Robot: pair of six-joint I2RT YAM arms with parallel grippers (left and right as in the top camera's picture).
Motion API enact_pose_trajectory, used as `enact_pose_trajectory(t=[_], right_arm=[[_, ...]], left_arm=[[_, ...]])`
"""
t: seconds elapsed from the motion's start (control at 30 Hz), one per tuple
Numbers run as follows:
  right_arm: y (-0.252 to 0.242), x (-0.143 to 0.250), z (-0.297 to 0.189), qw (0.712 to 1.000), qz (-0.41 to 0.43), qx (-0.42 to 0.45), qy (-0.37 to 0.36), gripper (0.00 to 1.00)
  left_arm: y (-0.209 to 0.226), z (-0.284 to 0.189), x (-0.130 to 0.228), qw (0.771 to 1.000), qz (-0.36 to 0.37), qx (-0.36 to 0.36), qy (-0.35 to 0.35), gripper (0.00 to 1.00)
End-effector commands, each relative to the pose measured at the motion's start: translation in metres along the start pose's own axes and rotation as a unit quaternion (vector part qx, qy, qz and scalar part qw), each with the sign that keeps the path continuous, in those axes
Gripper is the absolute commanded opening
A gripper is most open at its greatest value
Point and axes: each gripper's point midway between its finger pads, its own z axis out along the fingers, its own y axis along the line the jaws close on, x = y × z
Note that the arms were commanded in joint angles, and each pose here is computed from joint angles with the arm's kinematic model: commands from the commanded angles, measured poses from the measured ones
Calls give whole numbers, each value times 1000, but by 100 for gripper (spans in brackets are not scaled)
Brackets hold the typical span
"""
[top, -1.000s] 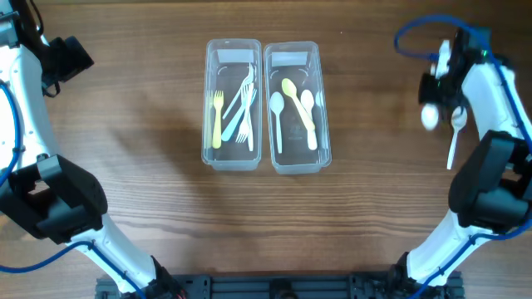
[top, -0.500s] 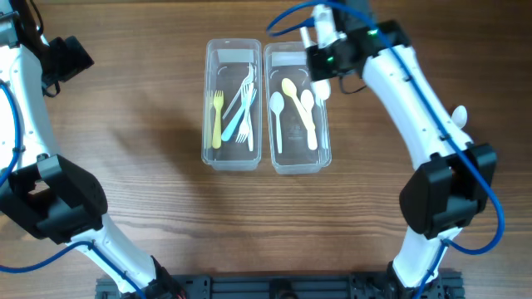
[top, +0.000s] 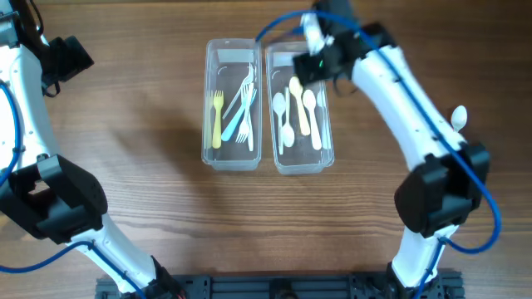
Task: Pack container
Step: 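Place the white spoon into the right container and release, then grasp the last white spoon with the right gripper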
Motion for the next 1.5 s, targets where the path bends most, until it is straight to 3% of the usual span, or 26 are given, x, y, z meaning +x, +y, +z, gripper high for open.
enact_pose_trajectory(t=[0.0, 0.13, 0.3, 0.43, 0.63, 0.77, 1.17, 1.27, 1.4, 1.47], right_arm=[[-90, -39, -89, 985, 70, 136, -81, 72], [-173, -3, -118, 968, 143, 198, -49, 73], [-270, 101, -86, 937, 250, 235, 69, 72], [-303, 177, -54, 913, 309, 236, 127, 72], [-308, 252, -11, 910, 350, 164, 152, 68], [-304, 268, 5, 914, 351, 142, 148, 63], [-298, 294, 51, 922, 324, 114, 176, 61], [-295, 302, 62, 920, 326, 105, 192, 50], [-296, 299, 62, 920, 327, 105, 191, 4], [-297, 283, 56, 924, 324, 99, 177, 4]], left_arm=[[4, -12, -4, 1000, -2, -2, -16, 100], [4, -12, -4, 1000, -2, -2, -16, 100], [4, -12, -4, 1000, -2, -2, -16, 100], [4, -12, -4, 1000, -2, -2, -16, 100], [4, -12, -4, 1000, -2, -2, -16, 100], [4, -12, -4, 1000, -2, -2, -16, 100], [4, -12, -4, 1000, -2, -2, -16, 100], [4, -12, -4, 1000, -2, -2, -16, 100], [4, -12, -4, 1000, -2, -2, -16, 100], [4, -12, -4, 1000, -2, -2, -16, 100]])
